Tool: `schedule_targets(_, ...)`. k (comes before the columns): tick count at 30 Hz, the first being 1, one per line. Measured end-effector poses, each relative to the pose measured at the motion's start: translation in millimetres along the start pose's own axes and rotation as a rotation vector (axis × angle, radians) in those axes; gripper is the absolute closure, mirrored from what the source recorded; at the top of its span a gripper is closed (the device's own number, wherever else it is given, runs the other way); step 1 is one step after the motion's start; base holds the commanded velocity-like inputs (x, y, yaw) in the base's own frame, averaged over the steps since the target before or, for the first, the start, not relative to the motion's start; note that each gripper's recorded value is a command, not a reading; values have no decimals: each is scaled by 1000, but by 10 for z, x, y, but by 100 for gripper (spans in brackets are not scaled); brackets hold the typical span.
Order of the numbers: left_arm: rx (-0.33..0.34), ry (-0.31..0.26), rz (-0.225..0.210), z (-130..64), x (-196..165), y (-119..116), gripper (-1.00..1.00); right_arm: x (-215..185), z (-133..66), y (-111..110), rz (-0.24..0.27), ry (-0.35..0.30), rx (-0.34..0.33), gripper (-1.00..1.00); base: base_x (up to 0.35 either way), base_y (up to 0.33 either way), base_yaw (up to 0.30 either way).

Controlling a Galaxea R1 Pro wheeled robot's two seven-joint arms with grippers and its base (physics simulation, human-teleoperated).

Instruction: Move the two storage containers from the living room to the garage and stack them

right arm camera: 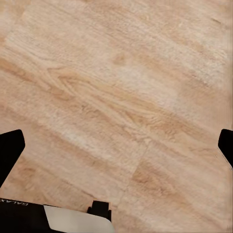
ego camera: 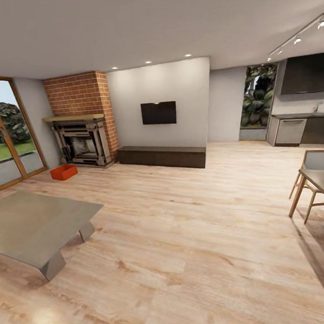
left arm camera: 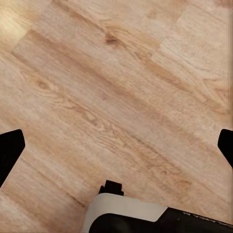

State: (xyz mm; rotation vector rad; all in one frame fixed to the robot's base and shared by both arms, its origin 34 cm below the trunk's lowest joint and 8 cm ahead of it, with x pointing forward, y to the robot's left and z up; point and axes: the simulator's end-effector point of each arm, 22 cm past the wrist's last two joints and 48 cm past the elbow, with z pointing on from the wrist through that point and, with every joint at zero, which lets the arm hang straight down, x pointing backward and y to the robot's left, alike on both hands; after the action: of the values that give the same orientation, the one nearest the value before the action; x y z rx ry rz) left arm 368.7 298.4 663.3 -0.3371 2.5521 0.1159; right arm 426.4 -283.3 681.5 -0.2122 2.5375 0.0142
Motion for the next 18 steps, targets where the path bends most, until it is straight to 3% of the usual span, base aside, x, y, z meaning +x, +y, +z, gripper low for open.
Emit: schedule_targets(18,-4,-1,1,4,-9,43,-100,-3,-1,-11,-2,-1,1,-100,325,-101,0)
